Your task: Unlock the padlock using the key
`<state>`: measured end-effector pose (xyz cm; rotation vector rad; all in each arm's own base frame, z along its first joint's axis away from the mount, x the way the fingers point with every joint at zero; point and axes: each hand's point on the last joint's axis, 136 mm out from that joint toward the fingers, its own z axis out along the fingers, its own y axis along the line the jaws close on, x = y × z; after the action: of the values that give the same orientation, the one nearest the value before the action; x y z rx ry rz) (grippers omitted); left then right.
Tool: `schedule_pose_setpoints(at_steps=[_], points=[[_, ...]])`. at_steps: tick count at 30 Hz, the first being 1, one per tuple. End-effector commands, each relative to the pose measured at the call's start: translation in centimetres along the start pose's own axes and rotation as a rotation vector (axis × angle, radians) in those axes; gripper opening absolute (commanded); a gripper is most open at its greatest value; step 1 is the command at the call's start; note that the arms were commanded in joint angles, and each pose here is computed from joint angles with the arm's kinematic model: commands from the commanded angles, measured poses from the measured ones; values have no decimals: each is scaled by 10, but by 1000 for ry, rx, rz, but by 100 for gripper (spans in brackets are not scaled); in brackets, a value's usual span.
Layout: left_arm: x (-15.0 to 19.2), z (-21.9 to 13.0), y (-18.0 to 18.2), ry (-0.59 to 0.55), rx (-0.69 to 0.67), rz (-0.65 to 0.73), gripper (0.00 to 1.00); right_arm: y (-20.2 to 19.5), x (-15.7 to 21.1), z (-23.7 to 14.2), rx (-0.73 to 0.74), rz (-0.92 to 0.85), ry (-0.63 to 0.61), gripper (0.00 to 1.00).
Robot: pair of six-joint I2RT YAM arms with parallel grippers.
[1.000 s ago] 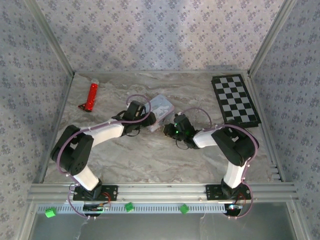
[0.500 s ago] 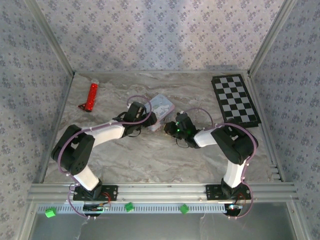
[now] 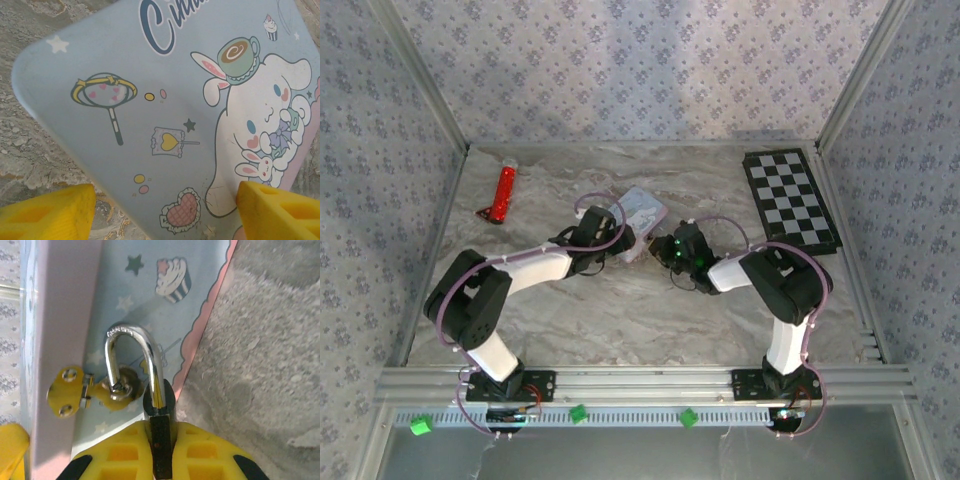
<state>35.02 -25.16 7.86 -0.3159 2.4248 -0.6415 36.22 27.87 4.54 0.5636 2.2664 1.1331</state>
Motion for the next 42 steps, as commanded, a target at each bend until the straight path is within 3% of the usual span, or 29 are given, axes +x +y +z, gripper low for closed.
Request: schedule_pose_setpoints(at_steps=[1, 14, 24, 35, 42], points=[[39, 4, 32, 119, -106, 37, 74, 13, -16, 1, -69, 38, -35, 0], [24, -9, 24, 89, -58, 60, 77, -1, -14, -31, 17, -68, -9, 0], [-3, -65, 19, -41, 40, 151, 83, -11, -9, -66, 101, -258, 65, 0], [-13, -137, 95, -223, -43, 188, 89, -11, 4, -105, 164, -397, 158, 0], [-8, -177, 125, -316, -91, 217, 92, -23, 19, -126, 225, -417, 238, 0]])
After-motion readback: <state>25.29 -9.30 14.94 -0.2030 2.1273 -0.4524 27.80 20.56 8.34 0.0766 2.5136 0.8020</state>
